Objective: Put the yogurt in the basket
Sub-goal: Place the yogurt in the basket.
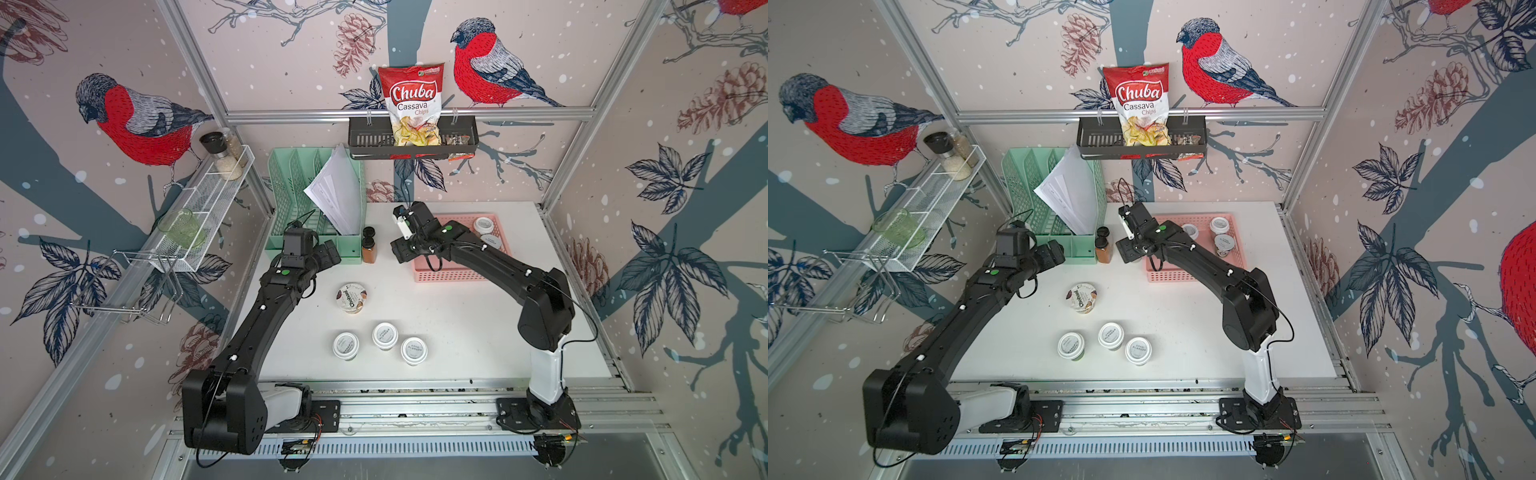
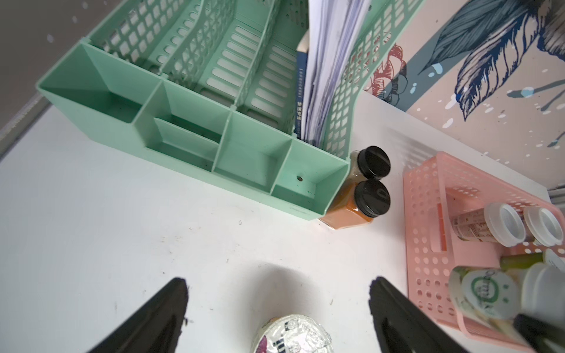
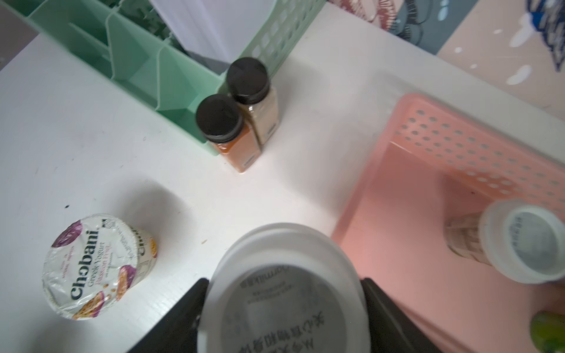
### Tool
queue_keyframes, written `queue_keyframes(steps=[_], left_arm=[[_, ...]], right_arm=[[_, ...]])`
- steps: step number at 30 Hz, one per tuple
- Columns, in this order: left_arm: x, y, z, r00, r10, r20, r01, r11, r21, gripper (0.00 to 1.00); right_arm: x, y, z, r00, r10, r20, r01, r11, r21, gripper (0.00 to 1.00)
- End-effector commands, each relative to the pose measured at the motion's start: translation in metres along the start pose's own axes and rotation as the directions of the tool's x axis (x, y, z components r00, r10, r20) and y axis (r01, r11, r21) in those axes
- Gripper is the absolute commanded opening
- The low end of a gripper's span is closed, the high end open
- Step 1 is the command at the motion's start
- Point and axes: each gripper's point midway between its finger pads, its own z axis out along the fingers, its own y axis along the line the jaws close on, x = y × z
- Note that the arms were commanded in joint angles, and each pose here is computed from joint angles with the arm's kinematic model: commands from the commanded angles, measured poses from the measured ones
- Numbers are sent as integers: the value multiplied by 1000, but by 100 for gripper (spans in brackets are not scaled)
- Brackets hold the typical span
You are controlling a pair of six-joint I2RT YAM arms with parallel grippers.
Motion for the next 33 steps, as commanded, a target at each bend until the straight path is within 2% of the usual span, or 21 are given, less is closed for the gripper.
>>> queue_keyframes(steps=[1,7,15,24,33], left_arm=[[-14,-18,-1,999,25,40,-26,999,31,96],[-16,-38,5,998,49,34,-51,997,51,96],[-22,-44,17,997,72,33,-74,996,49,96],[-19,-46,34,996,85,15,-86,995,41,96],[-17,-44,39,995,96,11,-96,995,30,96]], right_arm=[[-1,-30,-7,1000,20,7,-21,998,56,77],[-7,-75,4,996,78,44,-81,993,89,78],[-15,-109,56,994,100,34,-102,991,86,78],[-17,-122,105,994,111,17,-112,992,54,78],[-8,-121,135,994,107,4,-107,994,37,79]])
